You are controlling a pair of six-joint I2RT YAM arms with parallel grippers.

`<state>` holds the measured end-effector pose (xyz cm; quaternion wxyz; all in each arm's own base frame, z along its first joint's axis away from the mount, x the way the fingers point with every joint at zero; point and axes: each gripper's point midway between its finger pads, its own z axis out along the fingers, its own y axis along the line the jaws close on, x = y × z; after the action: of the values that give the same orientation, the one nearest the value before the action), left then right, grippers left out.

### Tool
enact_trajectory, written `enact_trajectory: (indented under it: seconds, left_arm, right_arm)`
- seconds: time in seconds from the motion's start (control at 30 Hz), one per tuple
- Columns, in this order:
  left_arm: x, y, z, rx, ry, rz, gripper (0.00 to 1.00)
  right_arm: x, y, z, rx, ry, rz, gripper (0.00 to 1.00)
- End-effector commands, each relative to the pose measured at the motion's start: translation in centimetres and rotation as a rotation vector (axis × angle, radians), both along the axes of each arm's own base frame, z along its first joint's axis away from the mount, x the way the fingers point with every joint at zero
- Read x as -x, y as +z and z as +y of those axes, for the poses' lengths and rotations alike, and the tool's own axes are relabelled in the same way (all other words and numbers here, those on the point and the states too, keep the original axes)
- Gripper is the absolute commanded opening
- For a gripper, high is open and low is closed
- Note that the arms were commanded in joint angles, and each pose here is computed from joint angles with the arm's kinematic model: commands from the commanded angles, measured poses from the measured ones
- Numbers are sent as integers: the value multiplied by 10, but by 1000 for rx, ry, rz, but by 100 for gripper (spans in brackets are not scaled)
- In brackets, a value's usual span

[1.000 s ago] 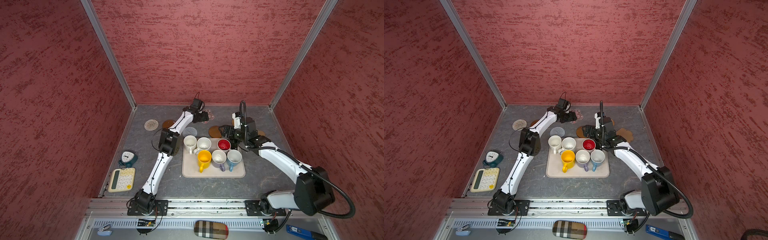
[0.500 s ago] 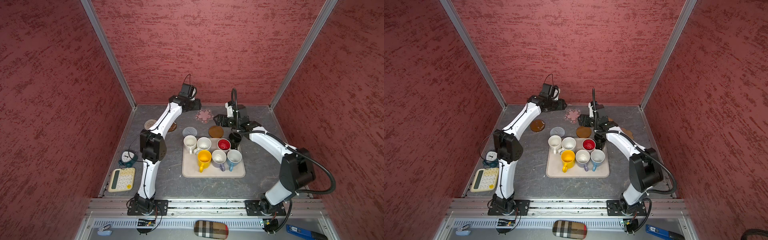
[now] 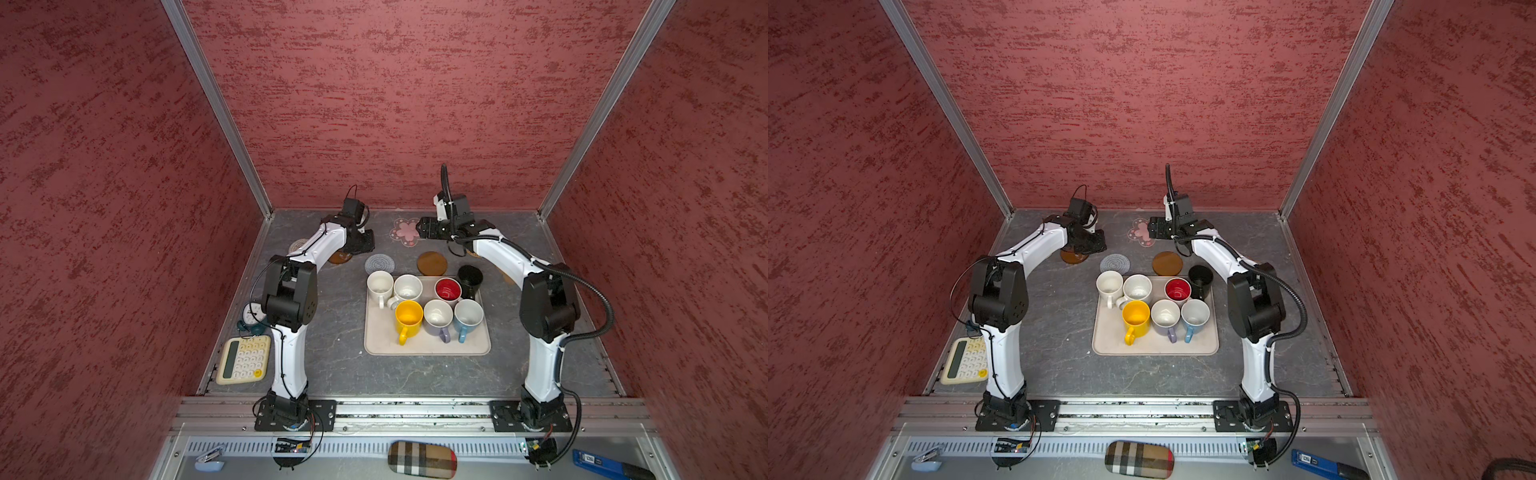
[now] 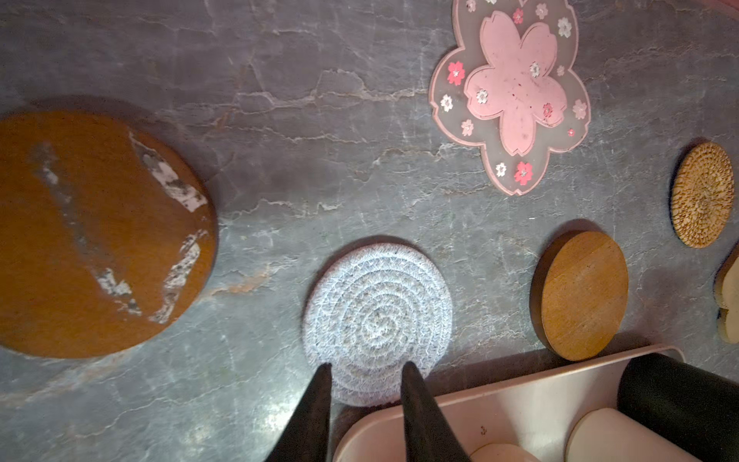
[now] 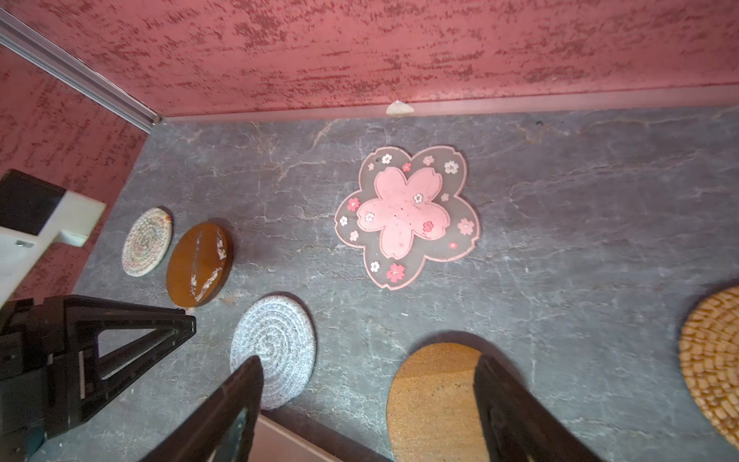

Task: Place cups on coasters
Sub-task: Move the coaster to the top-center of the table.

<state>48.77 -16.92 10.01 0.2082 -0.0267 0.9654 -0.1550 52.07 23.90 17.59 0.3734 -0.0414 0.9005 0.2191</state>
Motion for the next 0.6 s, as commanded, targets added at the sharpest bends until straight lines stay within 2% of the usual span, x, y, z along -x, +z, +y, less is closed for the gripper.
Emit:
enact_trajectory:
  seconds: [0.0,0.57]
  left_arm:
    - [-7,-13,-16,26,-21,-10,28]
    - [-3,-70,-27,-5,-21,98,22]
  right_arm:
    - [1,3,3,-1,-1,-3,85]
    - [33,4,-11,-23,-18,-31,86]
